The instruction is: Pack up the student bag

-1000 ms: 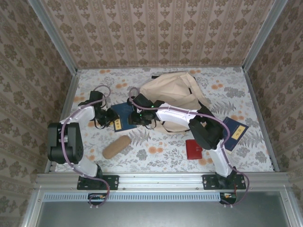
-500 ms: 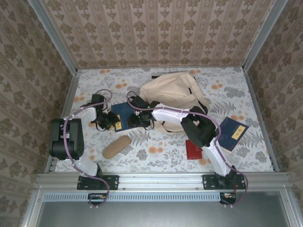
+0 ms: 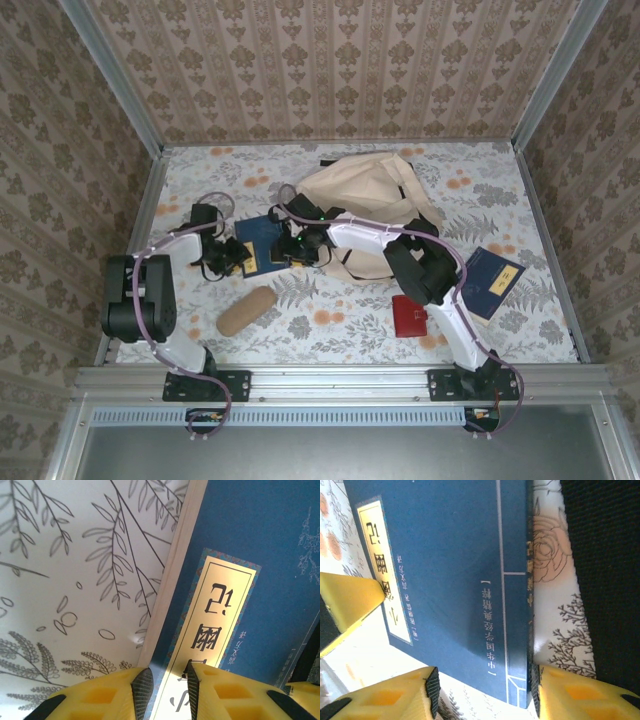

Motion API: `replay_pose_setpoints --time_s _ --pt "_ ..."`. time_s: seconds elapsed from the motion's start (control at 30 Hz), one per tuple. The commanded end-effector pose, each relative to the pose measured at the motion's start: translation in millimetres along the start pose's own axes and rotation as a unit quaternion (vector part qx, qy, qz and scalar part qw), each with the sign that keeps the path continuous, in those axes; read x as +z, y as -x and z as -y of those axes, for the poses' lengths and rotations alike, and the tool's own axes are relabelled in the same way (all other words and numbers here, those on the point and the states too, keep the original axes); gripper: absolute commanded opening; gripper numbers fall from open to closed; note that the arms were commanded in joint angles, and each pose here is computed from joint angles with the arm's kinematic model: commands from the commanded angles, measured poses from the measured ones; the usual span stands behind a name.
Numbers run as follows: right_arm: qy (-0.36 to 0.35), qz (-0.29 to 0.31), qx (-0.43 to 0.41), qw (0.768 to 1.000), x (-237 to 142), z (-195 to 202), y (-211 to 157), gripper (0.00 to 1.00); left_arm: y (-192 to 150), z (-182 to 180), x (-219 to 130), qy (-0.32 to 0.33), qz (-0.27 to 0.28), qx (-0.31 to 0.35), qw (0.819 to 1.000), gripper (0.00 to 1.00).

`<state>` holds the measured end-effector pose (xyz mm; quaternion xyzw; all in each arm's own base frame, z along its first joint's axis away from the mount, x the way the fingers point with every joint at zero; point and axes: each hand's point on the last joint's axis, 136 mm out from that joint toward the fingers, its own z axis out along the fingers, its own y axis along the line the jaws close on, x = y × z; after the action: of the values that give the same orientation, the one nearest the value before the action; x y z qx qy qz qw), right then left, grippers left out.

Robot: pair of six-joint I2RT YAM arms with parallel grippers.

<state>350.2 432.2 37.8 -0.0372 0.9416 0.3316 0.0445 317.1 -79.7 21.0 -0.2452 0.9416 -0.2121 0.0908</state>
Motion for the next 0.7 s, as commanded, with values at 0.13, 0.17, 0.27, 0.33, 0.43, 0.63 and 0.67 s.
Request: replay_pose_setpoints --time_s 0.13,0.17,0.27,0.33,0.43,0.63,0.67 --pt "0.178 0.001 -0.017 0.984 -18.3 -79.4 4.3 0.50 -33.6 -31.6 19.7 0.042 -0.048 -0.032 0.997 0.32" --pt "0.184 0.001 -0.013 0.983 -20.3 -80.8 3.8 0.49 -33.6 -30.8 18.3 0.040 -0.048 -0.033 0.998 0.32" --pt "0.206 0.000 -0.002 0.979 -24.9 -84.9 1.7 0.48 -32.3 -27.2 14.7 0.033 -0.044 -0.033 0.998 0.32" --pt "0.219 -0.001 0.003 0.976 -27.8 -87.8 0.3 0.46 -32.3 -26.8 12.3 0.032 -0.041 -0.035 0.998 0.32" --pt "0.224 -0.002 0.008 0.974 -28.9 -88.5 -2.5 0.46 -31.9 -31.2 8.2 0.040 -0.032 -0.043 0.998 0.32" --pt "0.228 -0.002 0.011 0.974 -23.4 -87.7 -3.4 0.46 -37.9 -39.9 3.5 0.040 -0.026 -0.064 0.997 0.34" --pt "0.235 -0.002 0.010 0.972 -23.9 -90.3 -3.3 0.45 -39.6 -40.8 2.9 0.040 -0.027 -0.067 0.997 0.34"
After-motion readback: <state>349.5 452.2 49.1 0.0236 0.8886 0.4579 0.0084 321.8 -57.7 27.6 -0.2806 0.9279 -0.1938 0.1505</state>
